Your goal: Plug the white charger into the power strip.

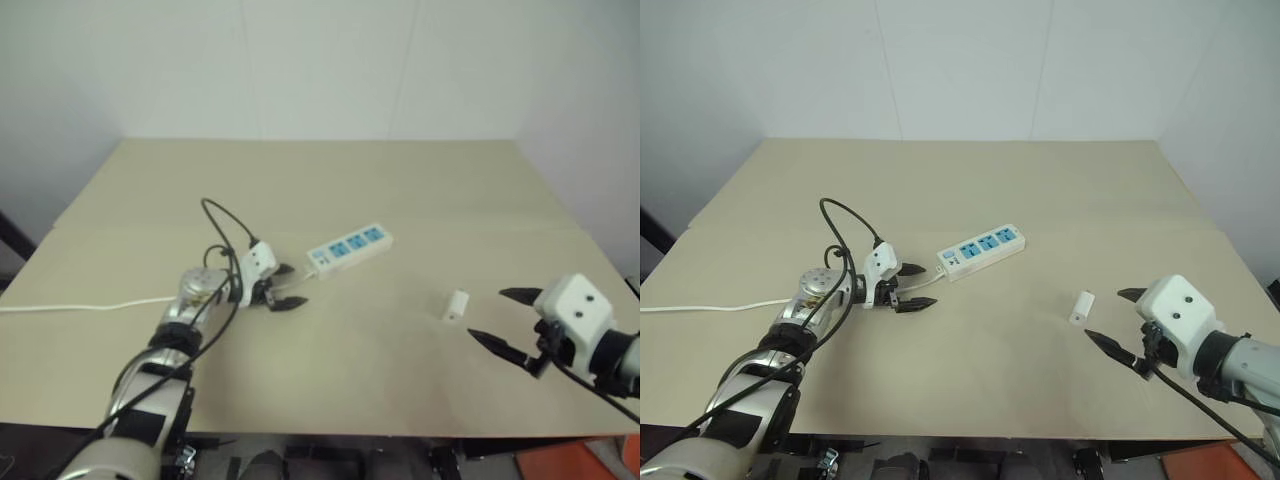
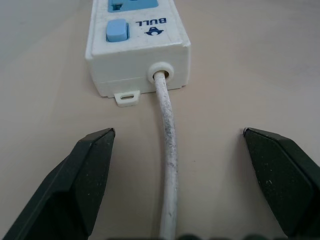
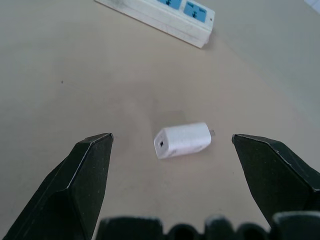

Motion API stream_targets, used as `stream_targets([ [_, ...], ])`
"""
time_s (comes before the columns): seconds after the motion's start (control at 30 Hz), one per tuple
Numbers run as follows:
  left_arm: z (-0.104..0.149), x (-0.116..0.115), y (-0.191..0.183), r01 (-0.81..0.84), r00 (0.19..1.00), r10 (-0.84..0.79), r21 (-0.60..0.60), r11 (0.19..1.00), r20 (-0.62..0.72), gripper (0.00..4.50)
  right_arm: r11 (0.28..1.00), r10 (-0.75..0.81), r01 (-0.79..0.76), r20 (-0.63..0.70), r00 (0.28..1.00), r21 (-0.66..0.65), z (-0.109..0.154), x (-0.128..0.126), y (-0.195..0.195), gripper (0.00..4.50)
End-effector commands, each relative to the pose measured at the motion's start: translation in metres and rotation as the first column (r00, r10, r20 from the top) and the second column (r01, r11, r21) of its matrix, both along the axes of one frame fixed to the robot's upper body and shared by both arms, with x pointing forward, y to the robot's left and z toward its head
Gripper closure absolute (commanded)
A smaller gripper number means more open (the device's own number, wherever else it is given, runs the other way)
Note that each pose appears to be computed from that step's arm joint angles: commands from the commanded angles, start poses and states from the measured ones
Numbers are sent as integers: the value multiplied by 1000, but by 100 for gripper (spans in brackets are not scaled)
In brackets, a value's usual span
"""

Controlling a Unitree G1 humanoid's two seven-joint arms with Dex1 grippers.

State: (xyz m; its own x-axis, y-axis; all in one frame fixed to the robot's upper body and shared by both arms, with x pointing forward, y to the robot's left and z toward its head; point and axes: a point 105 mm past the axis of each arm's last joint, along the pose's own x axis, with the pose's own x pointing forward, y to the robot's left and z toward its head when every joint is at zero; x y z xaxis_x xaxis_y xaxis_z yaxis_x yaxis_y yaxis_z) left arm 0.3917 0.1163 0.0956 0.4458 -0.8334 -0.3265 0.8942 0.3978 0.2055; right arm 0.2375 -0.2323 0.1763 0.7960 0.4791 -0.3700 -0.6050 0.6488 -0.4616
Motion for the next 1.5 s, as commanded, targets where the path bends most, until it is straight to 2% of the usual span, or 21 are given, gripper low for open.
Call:
stream_targets([
  [0.03,-8,3,-5,-28,998,29,10,1000,-49,91,1000,28,-28,19,999,5,4,0,13,0],
  [0.17,-15,5,-6,-62,992,64,21,998,-111,208,999,51,-51,7,999,16,0,2,24,0],
  [0.23,-19,4,-5,-58,990,63,44,997,-125,283,998,70,-70,4,998,7,-2,3,29,0],
  [0.43,-25,-6,0,-4,988,15,77,997,-151,447,992,123,-123,6,992,24,-1,6,46,0],
  [0.57,-18,-17,4,45,991,-37,61,997,-131,447,989,145,-145,-18,989,32,-6,6,50,0],
  [0.7,0,-32,31,12,997,-7,68,998,-81,447,986,164,-162,-30,986,35,-10,8,53,0],
  [0.8,12,-55,61,-22,997,28,81,997,-78,447,985,170,-169,-33,985,31,-12,11,52,0],
  [0.9,10,-74,76,-42,994,51,92,995,-92,447,984,175,-174,-41,984,33,-16,14,52,0],
  [1.03,9,-91,82,-4,996,10,77,997,-86,328,979,199,-198,-42,979,38,-17,19,56,0],
  [1.13,12,-88,85,-34,999,33,69,997,17,232,978,206,-204,-42,978,38,-17,20,56,0],
  [1.2,21,-86,83,-42,996,43,-10,999,80,170,979,204,-202,-45,978,36,-18,21,53,0],
  [1.33,32,-83,85,-33,976,43,-47,998,215,39,980,196,-195,-43,980,21,-20,21,49,0],
  [1.4,40,-79,83,-34,963,60,-100,994,263,4,980,197,-196,-39,980,28,-19,20,50,0],
  [1.5,42,-75,76,-6,957,45,-136,991,286,4,980,197,-195,-42,980,41,-19,18,51,0],
])
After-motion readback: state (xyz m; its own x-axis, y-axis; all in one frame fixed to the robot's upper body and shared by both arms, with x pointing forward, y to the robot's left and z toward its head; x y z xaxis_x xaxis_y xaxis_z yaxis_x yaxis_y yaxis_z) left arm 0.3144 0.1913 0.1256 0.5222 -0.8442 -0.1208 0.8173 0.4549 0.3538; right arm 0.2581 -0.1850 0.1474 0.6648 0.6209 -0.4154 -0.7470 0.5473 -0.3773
